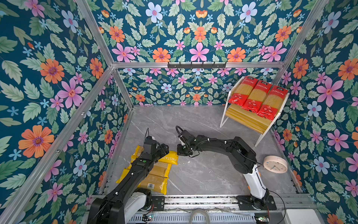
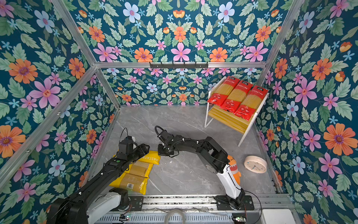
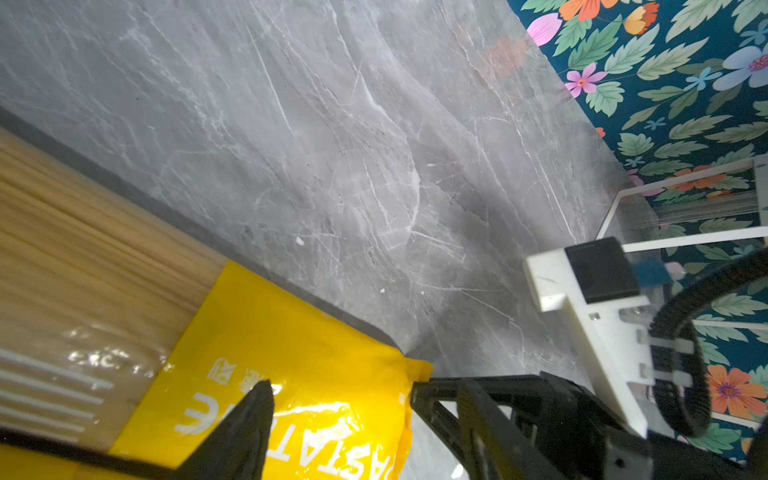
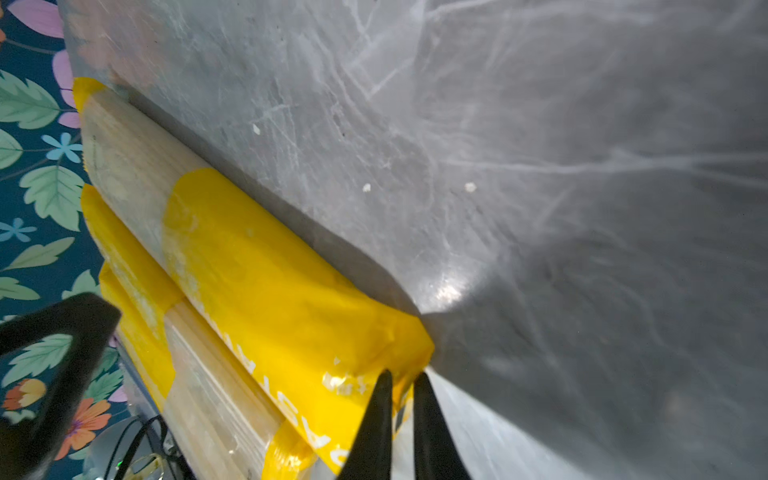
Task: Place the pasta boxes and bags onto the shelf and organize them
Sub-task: 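Lower both grippers onto the top yellow pasta bag and close them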
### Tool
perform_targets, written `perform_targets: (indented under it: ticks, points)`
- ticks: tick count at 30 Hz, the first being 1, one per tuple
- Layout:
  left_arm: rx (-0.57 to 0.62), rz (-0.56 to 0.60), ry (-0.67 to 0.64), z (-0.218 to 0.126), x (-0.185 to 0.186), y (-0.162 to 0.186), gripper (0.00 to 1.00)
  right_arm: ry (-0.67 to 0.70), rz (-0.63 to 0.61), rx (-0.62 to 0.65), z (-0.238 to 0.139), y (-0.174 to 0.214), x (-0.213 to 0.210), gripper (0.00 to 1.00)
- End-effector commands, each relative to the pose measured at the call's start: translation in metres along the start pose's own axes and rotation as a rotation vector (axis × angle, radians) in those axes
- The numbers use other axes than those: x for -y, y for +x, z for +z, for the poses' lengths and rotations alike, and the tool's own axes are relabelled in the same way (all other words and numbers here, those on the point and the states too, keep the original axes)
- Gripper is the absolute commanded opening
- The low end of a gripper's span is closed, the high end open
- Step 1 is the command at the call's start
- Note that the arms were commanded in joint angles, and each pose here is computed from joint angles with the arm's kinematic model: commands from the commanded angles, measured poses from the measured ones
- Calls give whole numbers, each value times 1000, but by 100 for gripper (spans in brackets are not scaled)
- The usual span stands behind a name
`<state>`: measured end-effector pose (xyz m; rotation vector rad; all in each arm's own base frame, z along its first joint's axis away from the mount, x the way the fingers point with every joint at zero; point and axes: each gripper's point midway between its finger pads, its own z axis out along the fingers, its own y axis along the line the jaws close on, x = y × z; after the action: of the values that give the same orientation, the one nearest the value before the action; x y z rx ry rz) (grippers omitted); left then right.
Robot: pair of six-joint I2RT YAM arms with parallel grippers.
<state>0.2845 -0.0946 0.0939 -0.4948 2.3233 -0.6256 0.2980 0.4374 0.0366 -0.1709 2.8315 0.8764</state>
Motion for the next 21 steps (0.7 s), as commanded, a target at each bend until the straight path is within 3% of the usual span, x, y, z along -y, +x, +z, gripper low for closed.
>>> perform_targets:
  ticks: [1,6,14,19,21]
  points:
    - [16,6,37,0,7,-4,71,-77,74,82,-13,-19,-3,5]
    - [30,6,120,-4,24,-8,70,-126,195,167,-38,-32,21,0]
    - [17,25,172,-2,36,-6,71,-33,308,245,-86,-16,86,0]
    - [-12,26,155,8,31,3,71,-42,288,177,-81,0,79,0]
    - [-22,30,144,11,30,6,71,-56,270,160,-74,1,67,9]
